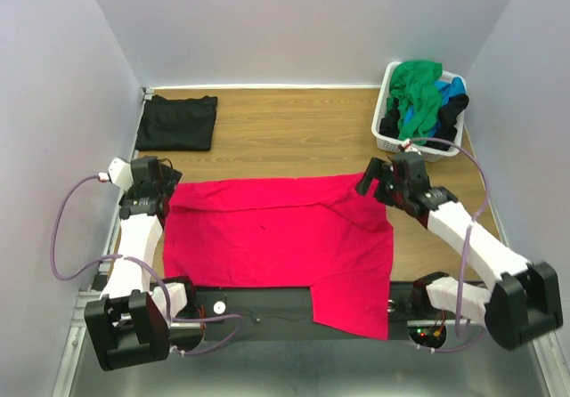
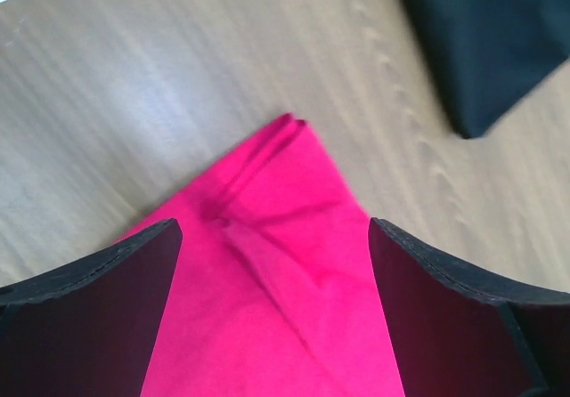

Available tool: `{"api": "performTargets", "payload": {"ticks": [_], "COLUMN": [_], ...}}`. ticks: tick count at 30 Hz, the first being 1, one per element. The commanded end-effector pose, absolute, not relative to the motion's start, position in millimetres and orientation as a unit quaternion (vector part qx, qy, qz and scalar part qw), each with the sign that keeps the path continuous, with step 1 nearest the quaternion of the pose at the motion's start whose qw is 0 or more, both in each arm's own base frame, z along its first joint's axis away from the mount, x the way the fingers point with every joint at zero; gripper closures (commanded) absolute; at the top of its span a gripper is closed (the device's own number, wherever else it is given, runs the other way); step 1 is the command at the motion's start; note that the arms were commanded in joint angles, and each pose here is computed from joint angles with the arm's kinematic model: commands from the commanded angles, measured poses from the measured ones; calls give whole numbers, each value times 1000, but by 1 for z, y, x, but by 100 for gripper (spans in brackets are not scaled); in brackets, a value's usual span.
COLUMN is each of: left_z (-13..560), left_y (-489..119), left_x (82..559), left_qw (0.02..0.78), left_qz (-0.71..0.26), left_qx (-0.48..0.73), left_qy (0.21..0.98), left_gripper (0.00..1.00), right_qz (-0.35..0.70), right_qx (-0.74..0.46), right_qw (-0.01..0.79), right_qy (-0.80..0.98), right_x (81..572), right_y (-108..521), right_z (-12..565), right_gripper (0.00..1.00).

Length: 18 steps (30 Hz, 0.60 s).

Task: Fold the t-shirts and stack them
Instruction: Fold the tshirt

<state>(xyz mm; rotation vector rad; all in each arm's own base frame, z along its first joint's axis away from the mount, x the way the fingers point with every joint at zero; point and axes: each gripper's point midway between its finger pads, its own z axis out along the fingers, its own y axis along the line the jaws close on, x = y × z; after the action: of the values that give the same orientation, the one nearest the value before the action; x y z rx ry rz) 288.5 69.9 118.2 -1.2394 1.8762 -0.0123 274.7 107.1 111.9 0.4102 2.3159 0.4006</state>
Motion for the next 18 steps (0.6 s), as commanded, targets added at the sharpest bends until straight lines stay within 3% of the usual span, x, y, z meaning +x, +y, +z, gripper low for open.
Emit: {"api": "performTargets", "payload": {"ticks": [1, 4, 10, 18], "left_z": [156, 165, 131, 54], "left_y": [63, 42, -5, -11], "left_x": [312, 337, 364, 329], "left_qw": [452, 461, 420, 342], "left_qz": [-40, -88, -110, -58], "left_qx": [-477, -431, -377, -374], "left_qy": [753, 771, 818, 860], "left_gripper": [1, 1, 1, 1], "right_qz": [152, 157, 199, 207], "right_qx": [122, 107, 87, 75], "right_qw": [382, 369, 325, 296], "right_qy": [903, 910, 920, 929], "right_x": [314, 334, 351, 341], "right_y": [121, 133, 164, 176], "right_z": [129, 120, 88, 64], "right_gripper": [0, 0, 0, 0]}}
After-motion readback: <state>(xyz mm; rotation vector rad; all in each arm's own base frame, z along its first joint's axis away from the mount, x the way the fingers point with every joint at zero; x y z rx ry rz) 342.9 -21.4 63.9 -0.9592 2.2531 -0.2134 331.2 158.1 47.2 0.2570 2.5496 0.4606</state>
